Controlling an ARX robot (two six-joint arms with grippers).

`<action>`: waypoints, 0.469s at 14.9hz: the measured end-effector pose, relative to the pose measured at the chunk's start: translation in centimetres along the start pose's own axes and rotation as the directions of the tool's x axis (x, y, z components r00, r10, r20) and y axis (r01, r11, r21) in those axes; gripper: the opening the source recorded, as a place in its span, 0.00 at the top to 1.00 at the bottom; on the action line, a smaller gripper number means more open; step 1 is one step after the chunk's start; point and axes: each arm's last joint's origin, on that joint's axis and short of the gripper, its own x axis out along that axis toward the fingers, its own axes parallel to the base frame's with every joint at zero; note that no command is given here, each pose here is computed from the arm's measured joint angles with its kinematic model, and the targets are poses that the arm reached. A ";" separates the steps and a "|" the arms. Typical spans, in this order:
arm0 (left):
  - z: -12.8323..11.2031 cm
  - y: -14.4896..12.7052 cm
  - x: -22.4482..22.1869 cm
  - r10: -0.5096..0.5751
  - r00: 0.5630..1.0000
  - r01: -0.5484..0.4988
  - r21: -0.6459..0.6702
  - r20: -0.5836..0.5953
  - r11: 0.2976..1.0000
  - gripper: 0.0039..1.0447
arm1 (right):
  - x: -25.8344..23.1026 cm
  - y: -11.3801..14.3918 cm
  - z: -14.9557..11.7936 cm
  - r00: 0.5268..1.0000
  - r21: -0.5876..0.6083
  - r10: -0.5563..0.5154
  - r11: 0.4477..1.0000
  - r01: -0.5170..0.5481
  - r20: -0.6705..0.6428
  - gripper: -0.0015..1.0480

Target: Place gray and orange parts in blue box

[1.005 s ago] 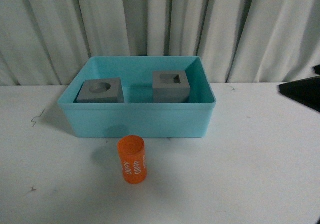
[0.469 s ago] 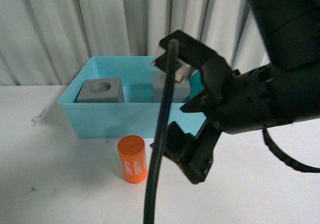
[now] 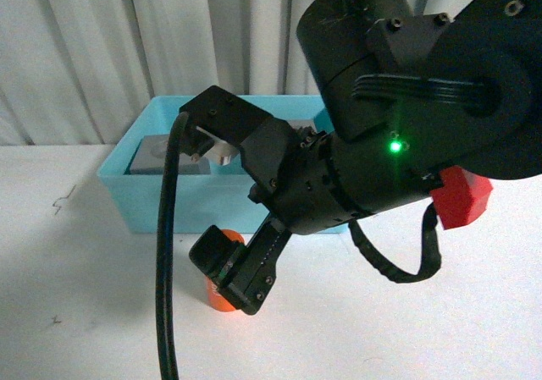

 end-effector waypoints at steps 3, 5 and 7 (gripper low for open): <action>0.0 0.0 0.0 0.000 1.000 0.000 0.000 0.000 1.000 0.06 | 2.9 0.4 -0.7 0.999 0.018 -0.008 1.000 0.009 -0.051 0.06; 0.0 0.0 0.0 0.000 1.000 0.000 0.000 0.000 1.000 0.06 | 3.5 0.5 -0.8 0.998 0.023 -0.014 1.000 0.015 -0.058 0.06; 0.0 0.0 0.0 0.000 1.000 0.000 0.000 0.000 1.000 0.06 | 4.0 0.9 -0.6 0.998 0.014 -0.016 1.000 0.017 -0.061 0.06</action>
